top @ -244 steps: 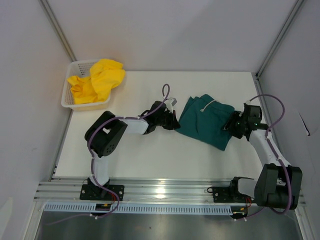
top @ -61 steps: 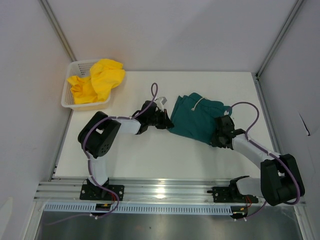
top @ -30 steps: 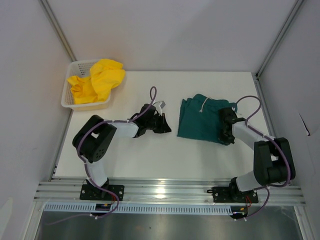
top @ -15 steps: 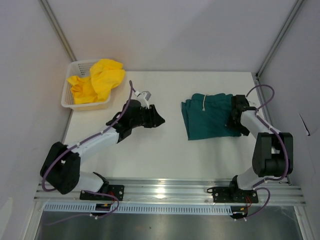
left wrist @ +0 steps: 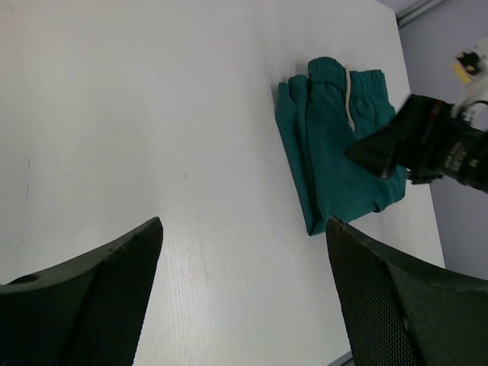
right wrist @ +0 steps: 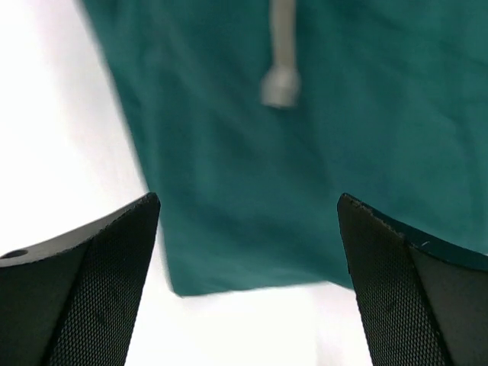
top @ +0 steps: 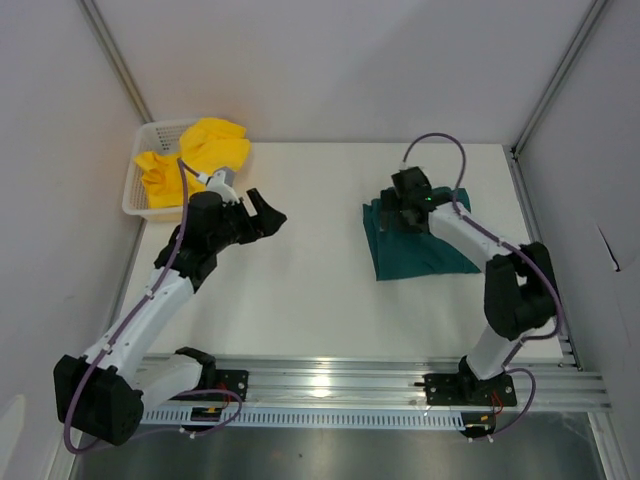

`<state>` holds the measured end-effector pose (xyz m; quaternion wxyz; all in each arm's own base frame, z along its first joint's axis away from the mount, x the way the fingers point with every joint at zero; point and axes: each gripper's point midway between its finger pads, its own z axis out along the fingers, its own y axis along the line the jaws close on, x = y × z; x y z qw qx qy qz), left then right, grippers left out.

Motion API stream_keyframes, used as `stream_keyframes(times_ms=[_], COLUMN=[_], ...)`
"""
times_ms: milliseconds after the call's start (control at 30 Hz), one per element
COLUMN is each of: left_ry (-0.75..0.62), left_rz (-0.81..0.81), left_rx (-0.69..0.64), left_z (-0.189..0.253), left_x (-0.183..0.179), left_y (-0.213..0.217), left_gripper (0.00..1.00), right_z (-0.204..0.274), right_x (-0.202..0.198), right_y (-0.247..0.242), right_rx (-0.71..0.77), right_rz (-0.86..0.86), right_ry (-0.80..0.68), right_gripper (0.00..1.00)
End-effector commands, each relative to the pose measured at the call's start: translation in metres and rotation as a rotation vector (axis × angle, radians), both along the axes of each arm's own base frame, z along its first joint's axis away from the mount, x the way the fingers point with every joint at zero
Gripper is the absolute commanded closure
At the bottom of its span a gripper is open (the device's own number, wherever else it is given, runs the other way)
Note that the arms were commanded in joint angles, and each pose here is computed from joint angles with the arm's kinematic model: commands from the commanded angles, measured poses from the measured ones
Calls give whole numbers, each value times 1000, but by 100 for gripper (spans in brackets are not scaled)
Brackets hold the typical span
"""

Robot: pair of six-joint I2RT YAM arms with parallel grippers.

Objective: Fold and stack the shorts
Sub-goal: Neatly place the folded shorts to the corner

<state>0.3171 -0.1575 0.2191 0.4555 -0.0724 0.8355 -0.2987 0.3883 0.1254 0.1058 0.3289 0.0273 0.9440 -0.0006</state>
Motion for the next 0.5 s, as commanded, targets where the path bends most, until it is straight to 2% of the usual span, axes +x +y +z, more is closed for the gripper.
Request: stream_keyframes(times_ms=[0, 133, 200, 333, 467], left_ry=[-30, -37, -49, -64, -60], left_rz=[54, 63, 67, 80, 83], left_rx=[-19, 10, 12, 17, 27], left_z=[32, 44, 51, 55, 51], left_x=[-1, -1, -2, -2, -2], left_y=[10, 15, 17, 20, 22], left_gripper=[11, 11, 11, 11, 11], right_z=[0, -24, -40, -65, -79], right_x=[26, 37, 41, 44, 44], right_y=[28, 58, 64, 46, 21], right_rx=[-52, -104, -178, -283, -308], right_rz=[70, 147, 156, 96, 56], right_ry=[-21, 21, 67, 141, 190], right_gripper=[0, 1, 1, 2, 10])
